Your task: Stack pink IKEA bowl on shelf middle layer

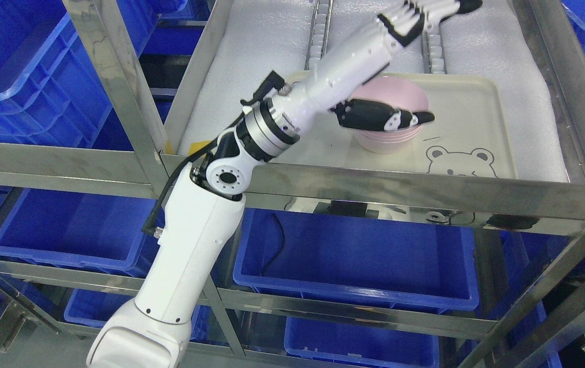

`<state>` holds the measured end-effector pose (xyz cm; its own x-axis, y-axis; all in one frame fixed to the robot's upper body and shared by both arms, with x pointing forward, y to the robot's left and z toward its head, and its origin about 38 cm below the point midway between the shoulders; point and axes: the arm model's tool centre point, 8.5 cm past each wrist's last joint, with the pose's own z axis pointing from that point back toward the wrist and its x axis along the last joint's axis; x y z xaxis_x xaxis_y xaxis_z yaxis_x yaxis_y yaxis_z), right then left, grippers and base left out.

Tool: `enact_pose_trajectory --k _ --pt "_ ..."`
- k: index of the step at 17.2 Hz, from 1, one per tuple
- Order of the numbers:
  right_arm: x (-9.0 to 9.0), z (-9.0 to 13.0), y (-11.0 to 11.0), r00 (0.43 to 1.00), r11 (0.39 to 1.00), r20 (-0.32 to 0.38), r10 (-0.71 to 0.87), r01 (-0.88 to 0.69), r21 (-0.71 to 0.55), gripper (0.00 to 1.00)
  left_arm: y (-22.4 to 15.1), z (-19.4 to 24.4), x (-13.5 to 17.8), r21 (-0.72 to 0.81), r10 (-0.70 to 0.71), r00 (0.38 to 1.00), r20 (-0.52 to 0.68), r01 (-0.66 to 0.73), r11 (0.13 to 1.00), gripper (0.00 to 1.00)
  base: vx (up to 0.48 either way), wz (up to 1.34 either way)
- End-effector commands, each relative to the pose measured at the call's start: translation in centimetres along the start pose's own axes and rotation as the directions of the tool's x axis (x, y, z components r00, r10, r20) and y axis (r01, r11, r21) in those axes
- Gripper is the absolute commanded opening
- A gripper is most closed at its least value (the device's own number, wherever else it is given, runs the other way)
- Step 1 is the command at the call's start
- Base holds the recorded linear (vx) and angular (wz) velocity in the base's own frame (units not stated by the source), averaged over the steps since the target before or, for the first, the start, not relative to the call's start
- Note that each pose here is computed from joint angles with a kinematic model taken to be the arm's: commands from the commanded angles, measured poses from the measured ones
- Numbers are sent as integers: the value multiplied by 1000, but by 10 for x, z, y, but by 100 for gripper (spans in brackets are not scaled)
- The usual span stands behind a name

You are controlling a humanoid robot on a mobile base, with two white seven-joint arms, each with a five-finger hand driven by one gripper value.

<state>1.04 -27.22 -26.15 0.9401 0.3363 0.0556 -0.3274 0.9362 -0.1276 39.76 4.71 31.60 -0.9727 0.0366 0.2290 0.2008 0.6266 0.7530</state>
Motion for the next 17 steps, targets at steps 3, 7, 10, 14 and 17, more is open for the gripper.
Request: enact_pose_trajectory --k 3,7,10,14,17 --pt "-7 0 -8 1000 1000 -3 1 -1 -14 100 -55 27 30 3 110 993 50 -111 994 97 0 0" --pt "-7 0 -8 1000 1000 -3 1 -1 -14 100 -66 29 33 -9 136 990 47 -136 991 97 0 0" --pt "-7 0 -8 1000 1000 -3 1 -1 -14 100 -65 30 33 -1 137 990 46 -137 991 97 0 0" --pt "-7 0 -8 1000 1000 -3 1 -1 -14 100 -44 35 23 212 212 977 6 -208 955 97 0 0" --pt "-7 0 -8 1000 1000 -3 3 -3 -14 100 -27 42 7 427 290 953 -83 -229 875 97 0 0"
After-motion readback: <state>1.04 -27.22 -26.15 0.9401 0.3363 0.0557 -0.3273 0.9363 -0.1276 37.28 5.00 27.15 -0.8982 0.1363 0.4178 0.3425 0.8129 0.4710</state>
